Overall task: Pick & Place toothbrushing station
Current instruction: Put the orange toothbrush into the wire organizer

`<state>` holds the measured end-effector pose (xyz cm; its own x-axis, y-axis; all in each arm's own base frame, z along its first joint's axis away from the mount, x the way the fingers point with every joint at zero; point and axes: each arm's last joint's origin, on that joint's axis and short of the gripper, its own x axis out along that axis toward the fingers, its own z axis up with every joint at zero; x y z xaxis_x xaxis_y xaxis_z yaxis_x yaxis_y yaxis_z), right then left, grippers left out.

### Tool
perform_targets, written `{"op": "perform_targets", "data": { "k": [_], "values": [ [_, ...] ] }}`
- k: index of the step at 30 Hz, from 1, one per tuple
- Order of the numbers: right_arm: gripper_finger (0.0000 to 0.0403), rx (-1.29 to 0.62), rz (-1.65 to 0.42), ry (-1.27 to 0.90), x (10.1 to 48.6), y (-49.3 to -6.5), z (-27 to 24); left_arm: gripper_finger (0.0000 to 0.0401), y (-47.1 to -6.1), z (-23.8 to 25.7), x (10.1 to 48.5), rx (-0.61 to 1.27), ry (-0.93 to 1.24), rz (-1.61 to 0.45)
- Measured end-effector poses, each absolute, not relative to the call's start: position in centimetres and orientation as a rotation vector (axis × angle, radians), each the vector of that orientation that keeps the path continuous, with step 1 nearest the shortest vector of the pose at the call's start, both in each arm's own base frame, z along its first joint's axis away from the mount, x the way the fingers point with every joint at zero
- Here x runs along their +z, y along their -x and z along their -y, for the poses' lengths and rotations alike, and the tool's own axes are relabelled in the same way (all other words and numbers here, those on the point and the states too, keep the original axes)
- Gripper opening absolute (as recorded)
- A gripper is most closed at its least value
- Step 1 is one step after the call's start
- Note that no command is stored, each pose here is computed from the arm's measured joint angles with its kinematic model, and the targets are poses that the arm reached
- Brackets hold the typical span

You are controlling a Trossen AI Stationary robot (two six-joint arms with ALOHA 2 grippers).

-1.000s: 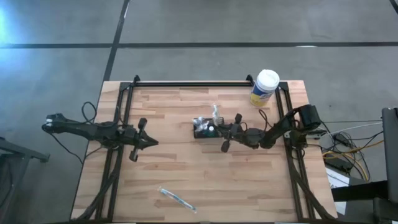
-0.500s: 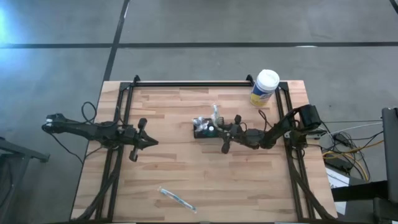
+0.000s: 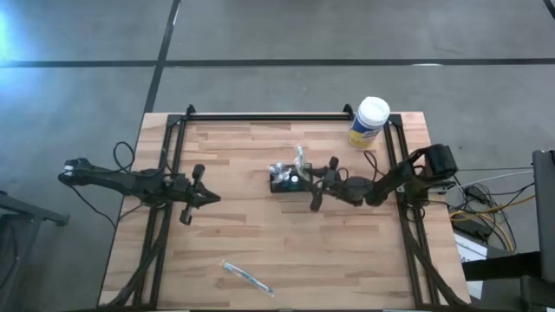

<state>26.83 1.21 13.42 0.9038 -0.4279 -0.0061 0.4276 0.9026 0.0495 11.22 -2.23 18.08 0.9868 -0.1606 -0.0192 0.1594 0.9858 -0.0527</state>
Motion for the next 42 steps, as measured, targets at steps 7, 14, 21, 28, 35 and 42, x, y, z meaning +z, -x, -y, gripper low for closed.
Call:
{"op": "perform_targets", "data": {
  "k": [7, 14, 21, 28, 35, 42],
  "values": [
    [0.0167, -0.446, 0.015, -0.043, 14.3, -27.3, -1.2, 0.0026, -11.2, 2.2, 18.1, -0.160, 0.051, -0.022],
    [0.0145, -0.454, -0.045, -0.028, 14.8, -29.0, -1.3, 0.0026, -11.2, 2.2, 18.1, -0.160, 0.052, -0.017],
    [0.0056, -0.514, -0.046, -0.018, 15.1, -29.0, -1.2, 0.0026, -11.2, 2.2, 18.0, -0.159, 0.053, -0.020],
    [0.0017, -0.467, -0.025, -0.027, 15.7, -28.4, -1.3, 0.0026, -11.2, 2.2, 18.0, -0.155, 0.054, -0.022],
    [0.0015, -0.450, -0.036, -0.037, 15.2, -28.4, -1.3, 0.0026, -11.2, 2.2, 18.0, -0.156, 0.059, -0.023],
    [0.0014, -0.472, -0.057, -0.007, 14.8, -28.0, -1.3, 0.0026, -11.2, 2.2, 18.0, -0.156, 0.059, -0.023]
  ]
}}
